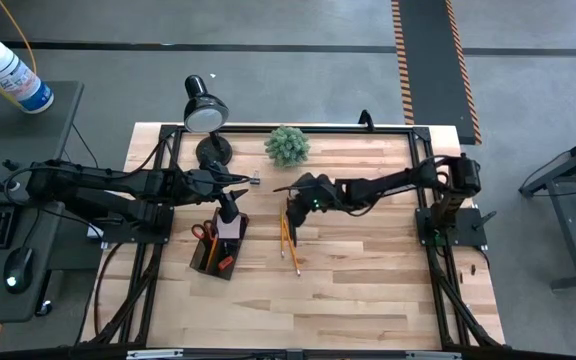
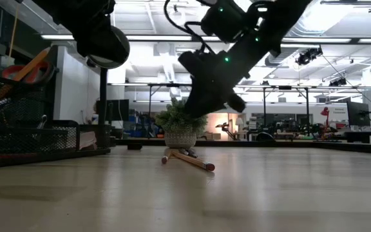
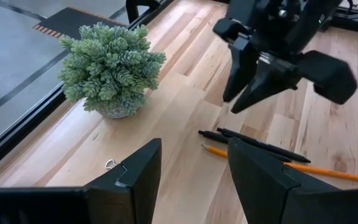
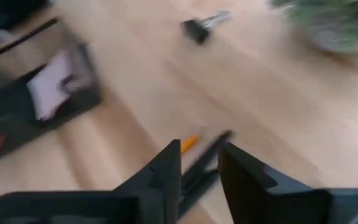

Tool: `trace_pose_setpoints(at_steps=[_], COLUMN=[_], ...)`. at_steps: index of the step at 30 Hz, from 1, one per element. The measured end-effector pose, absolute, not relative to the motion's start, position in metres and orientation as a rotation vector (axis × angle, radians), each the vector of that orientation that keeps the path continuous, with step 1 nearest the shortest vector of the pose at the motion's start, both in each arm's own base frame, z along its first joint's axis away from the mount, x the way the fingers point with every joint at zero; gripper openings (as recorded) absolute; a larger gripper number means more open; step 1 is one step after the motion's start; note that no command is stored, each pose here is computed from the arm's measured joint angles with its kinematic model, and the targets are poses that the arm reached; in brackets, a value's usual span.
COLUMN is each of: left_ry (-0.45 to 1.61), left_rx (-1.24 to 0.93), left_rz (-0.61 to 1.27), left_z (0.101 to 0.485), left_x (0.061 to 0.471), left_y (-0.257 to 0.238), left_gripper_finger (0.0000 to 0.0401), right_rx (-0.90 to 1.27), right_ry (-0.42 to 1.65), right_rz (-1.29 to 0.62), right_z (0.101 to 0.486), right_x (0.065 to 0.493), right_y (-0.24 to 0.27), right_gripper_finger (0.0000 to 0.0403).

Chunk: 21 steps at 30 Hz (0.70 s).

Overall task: Pick and place office supplies into organizer
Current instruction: Put the left black pen into the desk organizer

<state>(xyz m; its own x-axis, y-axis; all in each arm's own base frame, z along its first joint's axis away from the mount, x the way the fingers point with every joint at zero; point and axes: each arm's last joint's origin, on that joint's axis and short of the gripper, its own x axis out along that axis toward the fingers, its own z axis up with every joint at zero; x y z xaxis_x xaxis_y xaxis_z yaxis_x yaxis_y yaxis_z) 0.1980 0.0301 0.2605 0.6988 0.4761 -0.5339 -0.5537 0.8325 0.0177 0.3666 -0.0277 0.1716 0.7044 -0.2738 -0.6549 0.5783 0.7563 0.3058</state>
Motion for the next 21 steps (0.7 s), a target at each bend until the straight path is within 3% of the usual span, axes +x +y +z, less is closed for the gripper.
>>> trace_pose_setpoints(at_steps=[5, 10, 21], left_ry=[0.549, 0.549, 0.555], left_rx=[-0.145, -0.146, -0.145], left_rz=[0.586, 0.591, 0.591], left_z=[0.261, 0.261, 0.260], left_x=[0.198, 0.198, 0.197], left_y=[0.030, 0.030, 0.030], left_gripper_finger=[0.0172, 0.0172, 0.0172], right_rx=[0.518, 0.535, 0.431], right_ry=[0.586, 0.583, 0.818], right_rz=[-0.659, -0.674, -0.860], right_z=[0.167, 0.158, 0.143], right_x=[0.376, 0.399, 0.430], right_y=[-0.024, -0.020, -0.019], right_gripper_finger=[0.0130, 0.0139, 0.0138])
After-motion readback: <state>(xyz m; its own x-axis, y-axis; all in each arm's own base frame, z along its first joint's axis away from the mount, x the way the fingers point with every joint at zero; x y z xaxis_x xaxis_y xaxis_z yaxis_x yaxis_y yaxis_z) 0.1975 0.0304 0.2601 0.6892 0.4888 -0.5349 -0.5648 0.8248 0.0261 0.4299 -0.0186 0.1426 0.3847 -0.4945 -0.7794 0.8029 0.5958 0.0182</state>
